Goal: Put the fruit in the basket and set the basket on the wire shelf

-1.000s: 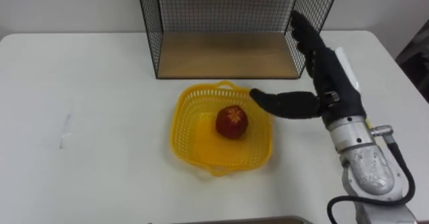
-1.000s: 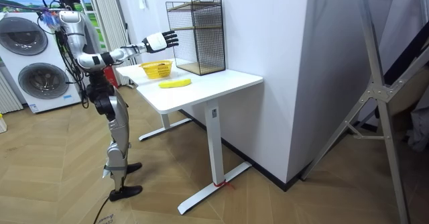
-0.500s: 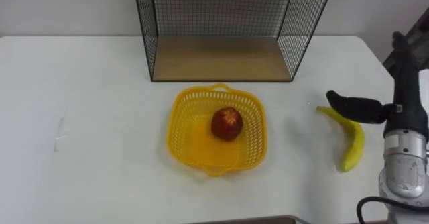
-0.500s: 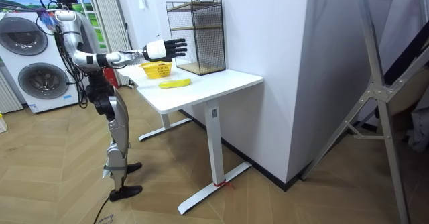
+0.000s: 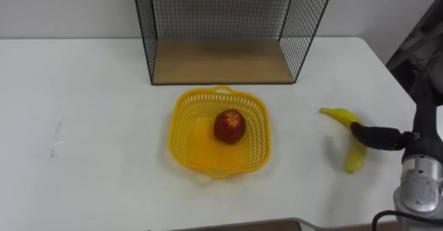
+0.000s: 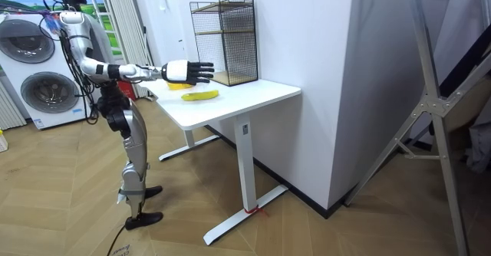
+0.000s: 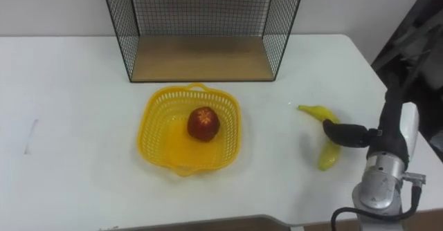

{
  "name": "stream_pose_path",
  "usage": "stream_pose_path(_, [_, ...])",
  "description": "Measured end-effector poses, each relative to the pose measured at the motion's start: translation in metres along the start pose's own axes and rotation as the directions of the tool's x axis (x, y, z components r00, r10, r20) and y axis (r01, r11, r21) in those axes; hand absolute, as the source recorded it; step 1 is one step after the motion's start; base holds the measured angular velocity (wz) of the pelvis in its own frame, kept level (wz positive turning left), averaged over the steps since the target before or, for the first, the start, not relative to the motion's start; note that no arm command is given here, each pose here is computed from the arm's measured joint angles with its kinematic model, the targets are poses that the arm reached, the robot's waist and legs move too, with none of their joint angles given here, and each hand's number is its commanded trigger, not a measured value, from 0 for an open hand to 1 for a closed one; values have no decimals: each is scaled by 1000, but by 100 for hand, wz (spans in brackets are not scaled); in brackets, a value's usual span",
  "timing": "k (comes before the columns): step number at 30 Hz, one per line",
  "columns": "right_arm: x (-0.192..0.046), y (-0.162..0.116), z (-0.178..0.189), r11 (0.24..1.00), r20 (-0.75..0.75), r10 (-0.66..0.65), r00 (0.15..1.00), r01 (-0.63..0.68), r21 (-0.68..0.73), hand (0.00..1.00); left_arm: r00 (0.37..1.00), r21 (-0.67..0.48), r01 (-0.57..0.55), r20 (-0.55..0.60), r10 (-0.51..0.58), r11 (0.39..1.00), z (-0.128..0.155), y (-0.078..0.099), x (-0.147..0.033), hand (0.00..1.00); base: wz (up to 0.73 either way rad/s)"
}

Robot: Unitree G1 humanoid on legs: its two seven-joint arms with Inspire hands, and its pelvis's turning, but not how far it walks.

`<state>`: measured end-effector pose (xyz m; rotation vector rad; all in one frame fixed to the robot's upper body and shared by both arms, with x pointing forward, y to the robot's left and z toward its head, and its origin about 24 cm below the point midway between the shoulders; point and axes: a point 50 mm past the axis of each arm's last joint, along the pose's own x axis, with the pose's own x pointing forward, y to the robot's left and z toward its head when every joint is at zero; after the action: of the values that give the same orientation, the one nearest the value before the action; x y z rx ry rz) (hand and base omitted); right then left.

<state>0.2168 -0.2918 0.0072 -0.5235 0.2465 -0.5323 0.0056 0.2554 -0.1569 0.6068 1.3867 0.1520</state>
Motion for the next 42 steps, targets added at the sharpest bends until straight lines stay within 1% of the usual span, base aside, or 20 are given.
stream_pose_path(4, [0,3,-9,1000,-40,29,999,-29,-11,0,1000,-4,-5,10,5,1000,3,2,0,0,0])
stream_pose_path(7, [1,6,-16,998,-84,58,995,-60,-24,0,1000,-1,12,1,-12,1000,1,1,0,0,0])
stream_pose_path(11, [5,13,-29,989,-152,133,979,-141,-44,0,1000,1,20,-17,-20,1000,-1,0,0,0,0])
stream_pose_path(14, [8,9,-32,983,-174,158,972,-171,-64,0,999,3,19,-27,-19,1000,-3,0,0,0,0])
stream_pose_path(23, [13,18,-41,962,-236,238,942,-262,-74,0,999,12,1,-33,0,1000,-3,8,1,0,3])
stream_pose_path(28, [14,18,-45,946,-260,283,923,-314,-85,0,999,19,-6,-32,7,1000,-2,9,2,0,6])
stream_pose_path(29, [14,19,-46,942,-267,291,919,-323,-85,44,1000,18,-8,-30,9,1000,0,10,2,0,7])
stream_pose_path(30, [16,19,-48,940,-277,295,915,-330,-88,64,1000,20,-9,-29,9,1000,0,10,2,0,7])
stream_pose_path(31, [16,18,-49,938,-280,298,912,-334,-89,90,1000,22,-9,-28,9,1000,0,10,2,0,5])
stream_pose_path(32, [18,17,-50,935,-288,300,910,-340,-98,100,1000,23,-8,-28,9,1000,0,10,2,0,4])
stream_pose_path(37, [22,9,-58,915,-335,287,898,-360,-180,100,1000,24,4,-30,-4,1000,1,11,3,0,9])
stream_pose_path(39, [24,7,-57,904,-332,278,902,-362,-228,100,999,24,3,-32,-3,1000,2,12,3,0,0])
stream_pose_path(41, [25,-1,-59,875,-340,258,904,-368,-314,100,1000,38,-8,-22,9,999,7,16,5,0,4])
stream_pose_path(42, [26,-2,-59,871,-346,256,903,-370,-322,100,1000,38,-11,-19,12,999,8,17,5,0,4])
